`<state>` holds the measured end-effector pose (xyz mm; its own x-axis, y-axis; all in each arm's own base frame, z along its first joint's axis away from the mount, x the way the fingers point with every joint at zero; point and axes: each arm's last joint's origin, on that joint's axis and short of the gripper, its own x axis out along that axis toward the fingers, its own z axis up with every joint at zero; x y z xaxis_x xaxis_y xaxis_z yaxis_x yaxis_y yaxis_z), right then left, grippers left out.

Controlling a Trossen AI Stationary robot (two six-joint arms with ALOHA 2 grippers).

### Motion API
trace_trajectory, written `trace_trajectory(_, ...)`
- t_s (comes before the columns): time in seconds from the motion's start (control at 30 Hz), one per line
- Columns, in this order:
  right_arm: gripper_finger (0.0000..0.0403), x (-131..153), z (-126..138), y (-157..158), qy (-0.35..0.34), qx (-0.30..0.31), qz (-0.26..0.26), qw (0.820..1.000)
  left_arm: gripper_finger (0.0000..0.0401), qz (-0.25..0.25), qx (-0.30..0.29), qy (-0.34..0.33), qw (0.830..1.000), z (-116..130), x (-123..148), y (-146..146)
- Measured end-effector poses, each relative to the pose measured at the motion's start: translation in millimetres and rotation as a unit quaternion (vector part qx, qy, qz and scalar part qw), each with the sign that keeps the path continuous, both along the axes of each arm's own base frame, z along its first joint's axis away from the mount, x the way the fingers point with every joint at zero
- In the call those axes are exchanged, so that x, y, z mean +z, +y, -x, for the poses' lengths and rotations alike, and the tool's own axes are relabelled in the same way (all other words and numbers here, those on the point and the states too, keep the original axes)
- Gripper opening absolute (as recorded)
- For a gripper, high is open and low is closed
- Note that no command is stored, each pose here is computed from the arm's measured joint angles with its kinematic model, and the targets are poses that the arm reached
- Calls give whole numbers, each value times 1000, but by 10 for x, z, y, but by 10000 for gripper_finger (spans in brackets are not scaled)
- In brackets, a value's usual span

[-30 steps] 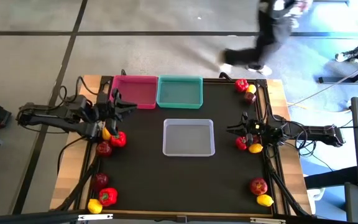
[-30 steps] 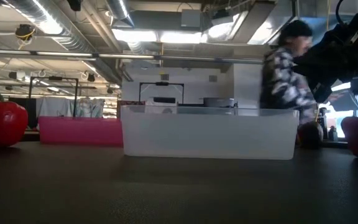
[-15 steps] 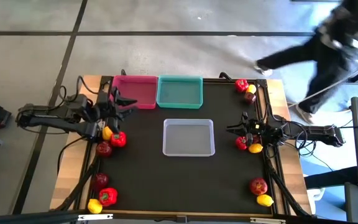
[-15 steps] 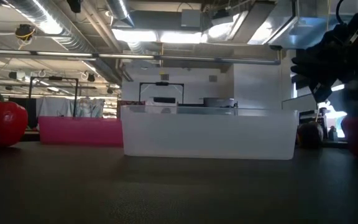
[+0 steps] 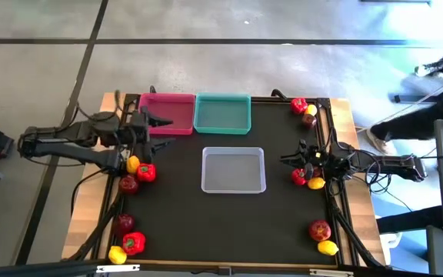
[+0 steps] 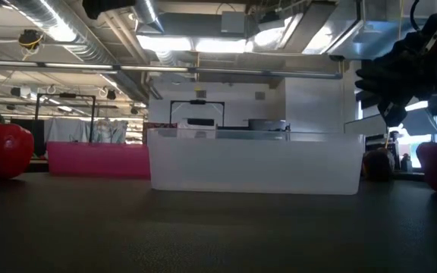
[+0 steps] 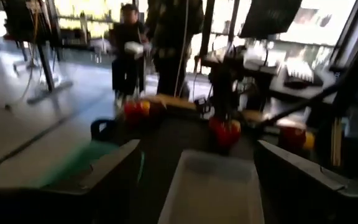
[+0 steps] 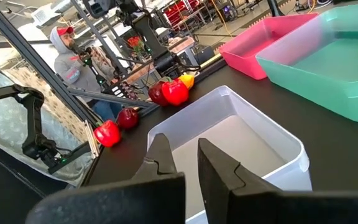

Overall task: Sort produce into baskets
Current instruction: Put the red bell pepper into the red bin

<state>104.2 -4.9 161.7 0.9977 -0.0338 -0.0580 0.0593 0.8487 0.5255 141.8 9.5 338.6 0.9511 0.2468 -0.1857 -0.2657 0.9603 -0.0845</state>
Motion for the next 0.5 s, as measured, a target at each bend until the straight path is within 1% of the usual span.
trace_trajectory(0.1, 19, -1, 0, 0, 1, 0, 1, 1000, 311, 13, 3, 62, 998, -47, 2, 1)
trace_trajectory(0.17, 19, -7, 0, 0, 4, 0, 5, 1000, 309, 27, 7, 113, 993, -67, -10, 1)
trace_trajectory(0.23, 19, -22, 1, 0, 12, 1, 11, 1000, 307, 52, 18, 157, 986, -94, -28, 2)
trace_trajectory(0.33, 19, -25, 2, 0, 14, 1, 17, 1000, 306, 89, 39, 227, 969, -139, -127, 2)
trace_trajectory(0.43, 19, -26, 2, 0, 14, 2, 30, 999, 306, 123, 54, 260, 956, -172, -200, -1)
trace_trajectory(0.5, 19, -27, 2, 0, 15, 3, 40, 999, 306, 135, 63, 262, 954, -191, -216, 3)
